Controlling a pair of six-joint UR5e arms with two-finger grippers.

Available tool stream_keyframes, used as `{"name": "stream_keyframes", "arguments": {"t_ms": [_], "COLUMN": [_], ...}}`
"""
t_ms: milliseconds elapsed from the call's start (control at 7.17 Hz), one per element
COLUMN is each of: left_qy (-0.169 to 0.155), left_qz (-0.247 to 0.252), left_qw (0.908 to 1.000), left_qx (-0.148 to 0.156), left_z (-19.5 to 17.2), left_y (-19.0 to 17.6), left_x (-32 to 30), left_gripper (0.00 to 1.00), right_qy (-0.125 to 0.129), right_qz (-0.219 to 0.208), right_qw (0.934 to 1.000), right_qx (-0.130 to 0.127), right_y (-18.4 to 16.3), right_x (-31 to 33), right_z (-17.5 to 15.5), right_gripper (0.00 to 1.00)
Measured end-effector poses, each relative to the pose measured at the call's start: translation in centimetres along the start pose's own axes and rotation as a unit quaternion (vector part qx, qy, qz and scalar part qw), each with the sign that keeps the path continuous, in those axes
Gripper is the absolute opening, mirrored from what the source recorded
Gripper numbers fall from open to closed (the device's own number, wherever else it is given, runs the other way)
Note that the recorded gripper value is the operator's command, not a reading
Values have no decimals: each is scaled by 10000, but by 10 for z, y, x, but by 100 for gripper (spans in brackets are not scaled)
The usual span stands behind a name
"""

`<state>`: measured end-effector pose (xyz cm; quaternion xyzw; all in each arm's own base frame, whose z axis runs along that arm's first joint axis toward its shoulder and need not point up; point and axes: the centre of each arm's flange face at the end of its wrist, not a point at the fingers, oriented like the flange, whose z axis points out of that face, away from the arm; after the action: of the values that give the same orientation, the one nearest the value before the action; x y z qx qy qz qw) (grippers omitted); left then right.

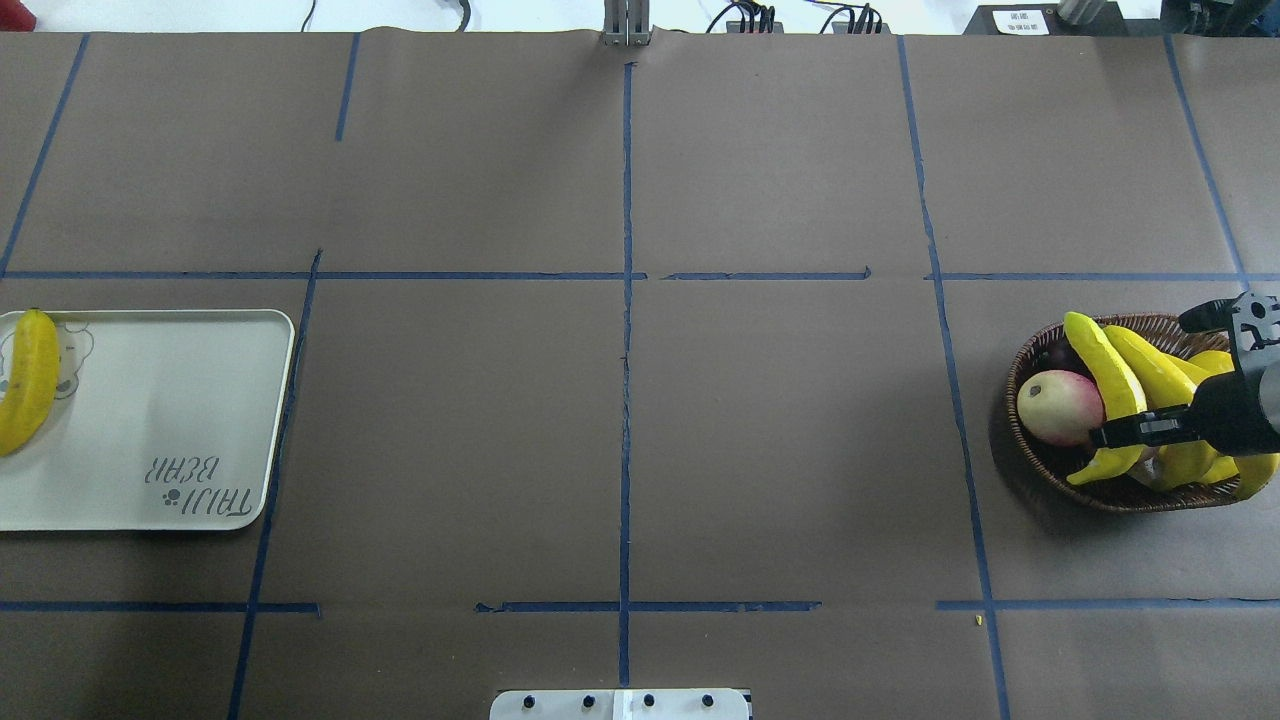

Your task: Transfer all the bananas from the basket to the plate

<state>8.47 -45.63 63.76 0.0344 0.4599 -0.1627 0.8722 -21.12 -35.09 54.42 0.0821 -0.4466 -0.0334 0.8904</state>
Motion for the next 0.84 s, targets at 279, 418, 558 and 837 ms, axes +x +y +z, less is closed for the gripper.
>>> {"name": "stream_keyframes", "arguments": {"t_ms": [279, 418, 558, 837], "left_qy": [4, 5, 4, 25], "left_qz": [7, 8, 7, 24], "left_qw": [10000, 10000, 10000, 10000], "left_qx": [1, 1, 0, 15], "left_z": [0, 0, 0, -1], "left_y": [3, 3, 3, 4], "left_x": [-3, -4, -4, -4], "left_gripper": [100, 100, 100, 100], "right_qy": [-9, -31, -73, -259], "right_qz": [11, 0, -37, -96], "right_qw": [10000, 10000, 10000, 9995], "right_qx": [11, 24, 33, 138], "right_y": [-3, -4, -4, -7], "right_x": [0, -2, -6, -19], "right_z": [0, -1, -4, -27], "right_gripper": [23, 16, 8, 2]}}
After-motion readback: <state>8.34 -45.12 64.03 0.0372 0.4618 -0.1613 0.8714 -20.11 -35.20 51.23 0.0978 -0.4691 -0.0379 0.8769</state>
